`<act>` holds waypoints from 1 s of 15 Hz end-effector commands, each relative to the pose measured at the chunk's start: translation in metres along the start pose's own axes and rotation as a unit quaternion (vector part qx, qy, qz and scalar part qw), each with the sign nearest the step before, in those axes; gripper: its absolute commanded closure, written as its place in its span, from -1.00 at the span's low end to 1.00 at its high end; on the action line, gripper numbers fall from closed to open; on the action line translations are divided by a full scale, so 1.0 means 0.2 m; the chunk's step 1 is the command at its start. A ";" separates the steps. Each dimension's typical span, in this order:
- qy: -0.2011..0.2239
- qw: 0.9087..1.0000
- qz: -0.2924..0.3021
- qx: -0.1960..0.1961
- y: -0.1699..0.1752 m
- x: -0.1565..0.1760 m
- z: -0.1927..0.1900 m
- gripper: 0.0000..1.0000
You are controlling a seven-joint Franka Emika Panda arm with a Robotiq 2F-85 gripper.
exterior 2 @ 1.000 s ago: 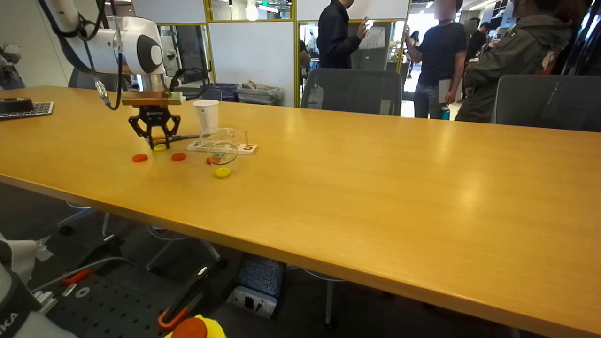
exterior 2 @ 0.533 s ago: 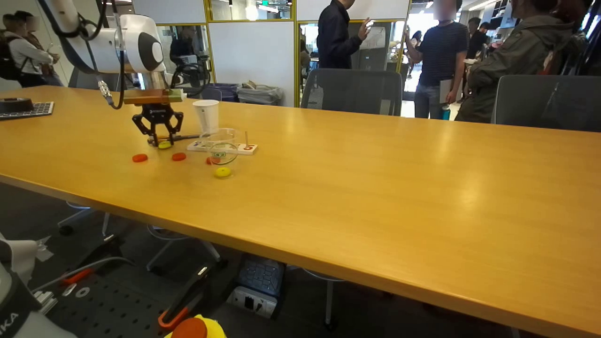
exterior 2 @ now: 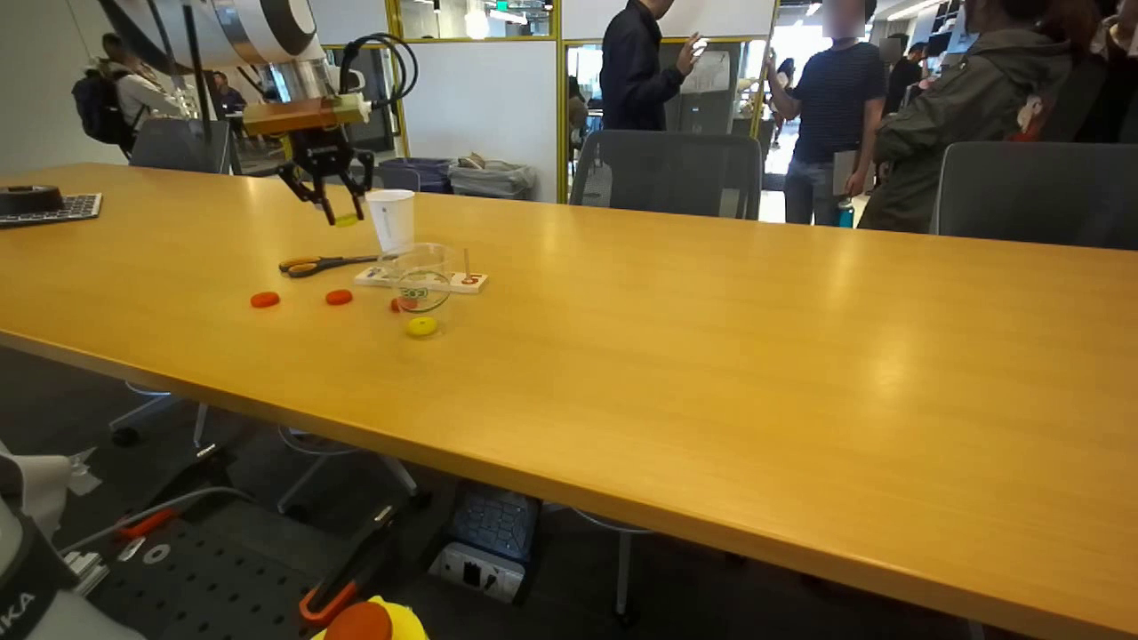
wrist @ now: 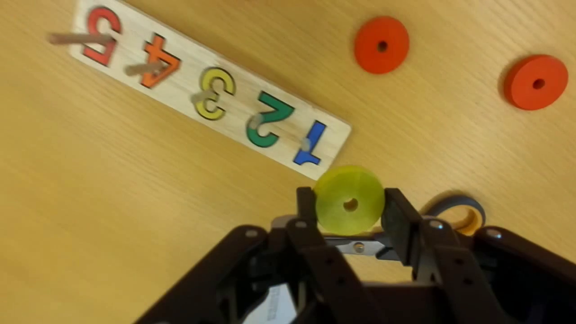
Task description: Put the yellow discs in the clear cup and the orange discs into the white cup
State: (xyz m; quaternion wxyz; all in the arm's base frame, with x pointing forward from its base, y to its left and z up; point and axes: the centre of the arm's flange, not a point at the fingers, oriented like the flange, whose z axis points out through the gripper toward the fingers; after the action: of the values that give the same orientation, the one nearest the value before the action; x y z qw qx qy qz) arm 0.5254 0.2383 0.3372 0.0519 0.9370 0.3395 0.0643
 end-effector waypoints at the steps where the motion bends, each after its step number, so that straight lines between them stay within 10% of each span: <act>1: 0.003 0.998 0.050 -0.036 0.22 -0.33 -0.27 0.56; 15: -0.042 0.989 0.143 -0.018 0.64 -0.94 -0.28 0.56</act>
State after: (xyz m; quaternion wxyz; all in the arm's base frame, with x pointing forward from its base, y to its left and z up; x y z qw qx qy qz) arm 0.4672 0.0318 0.3923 0.0786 0.9759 0.1989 0.0421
